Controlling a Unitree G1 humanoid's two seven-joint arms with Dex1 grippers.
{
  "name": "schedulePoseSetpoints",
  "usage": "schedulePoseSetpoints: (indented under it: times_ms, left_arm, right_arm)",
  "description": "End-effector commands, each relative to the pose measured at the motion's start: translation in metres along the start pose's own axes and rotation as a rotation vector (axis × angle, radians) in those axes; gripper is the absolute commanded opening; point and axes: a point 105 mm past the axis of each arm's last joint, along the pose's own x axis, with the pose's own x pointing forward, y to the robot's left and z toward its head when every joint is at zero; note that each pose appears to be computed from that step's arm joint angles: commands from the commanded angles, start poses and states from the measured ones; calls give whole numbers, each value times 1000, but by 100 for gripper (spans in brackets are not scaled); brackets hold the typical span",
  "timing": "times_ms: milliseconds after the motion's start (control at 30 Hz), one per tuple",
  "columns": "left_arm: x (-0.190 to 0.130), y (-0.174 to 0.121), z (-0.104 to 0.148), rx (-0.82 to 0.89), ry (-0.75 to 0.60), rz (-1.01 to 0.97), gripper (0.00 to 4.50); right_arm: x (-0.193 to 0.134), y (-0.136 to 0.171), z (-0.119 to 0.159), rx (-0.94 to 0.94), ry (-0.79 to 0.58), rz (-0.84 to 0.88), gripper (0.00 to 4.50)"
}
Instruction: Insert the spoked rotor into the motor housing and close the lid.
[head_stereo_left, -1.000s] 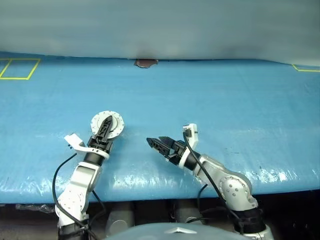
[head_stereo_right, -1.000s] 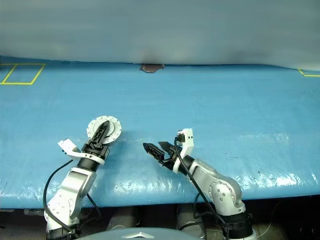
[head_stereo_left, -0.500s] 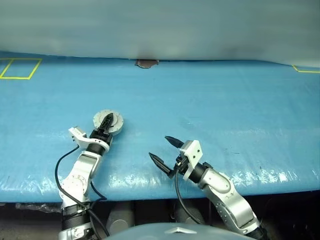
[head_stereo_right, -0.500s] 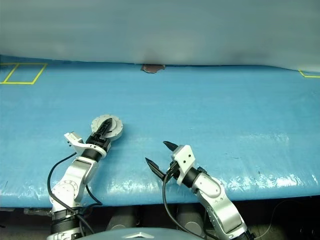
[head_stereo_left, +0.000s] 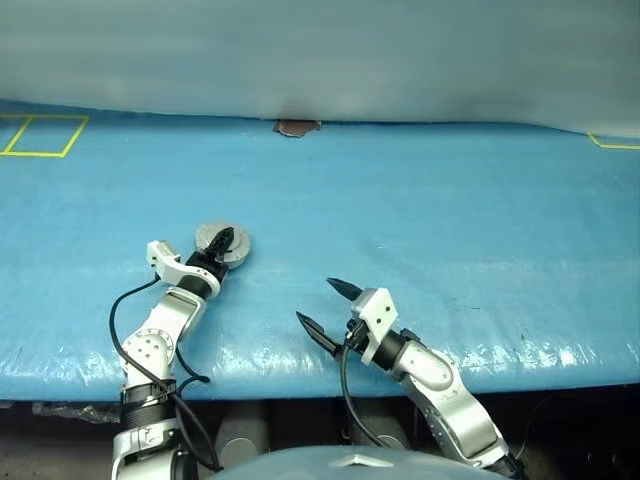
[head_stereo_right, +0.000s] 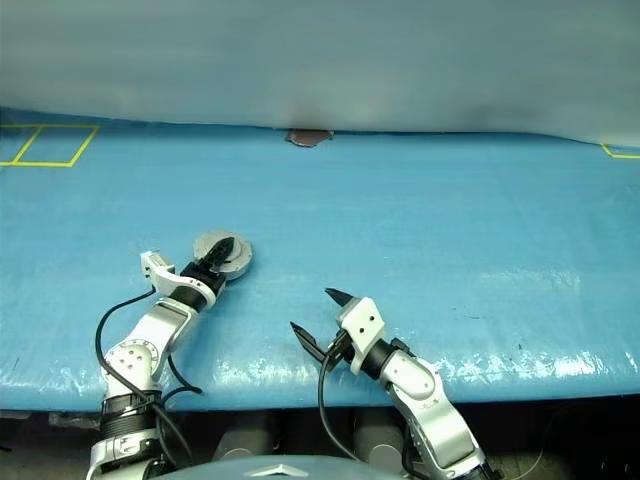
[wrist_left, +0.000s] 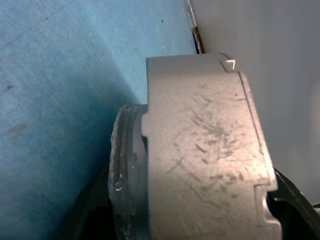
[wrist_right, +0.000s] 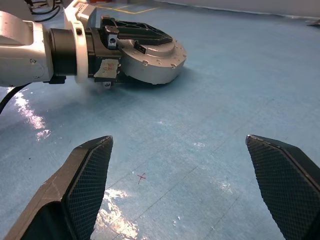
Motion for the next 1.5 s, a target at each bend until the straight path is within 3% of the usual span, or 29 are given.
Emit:
schedulePoseSetpoints:
  times_ms: [33, 167, 200, 600, 733, 1100, 1500]
  left_arm:
    - [0, 4, 1, 41, 27, 25, 319]
    - [-5, 11, 3, 37, 27, 56, 435]
    - [-7, 13, 4, 40, 27, 64, 446]
    - [-47, 43, 18, 50, -6, 190, 446]
    - [-57, 51, 23, 124, -11, 240, 446]
    - [-46, 56, 9, 355, 111, 306, 446]
    - [-84, 75, 18, 453, 214, 355, 446]
  right_arm:
    - [3, 4, 8, -16, -27, 15, 450]
    - [4, 3, 7, -13, -21, 12, 450]
    - [4, 3, 6, -13, -17, 11, 450]
    - [7, 3, 4, 0, -2, 19, 450]
    - [8, 5, 3, 7, 1, 34, 450]
    - [10, 6, 2, 15, 10, 46, 450]
    - [8, 6, -1, 25, 27, 43, 450]
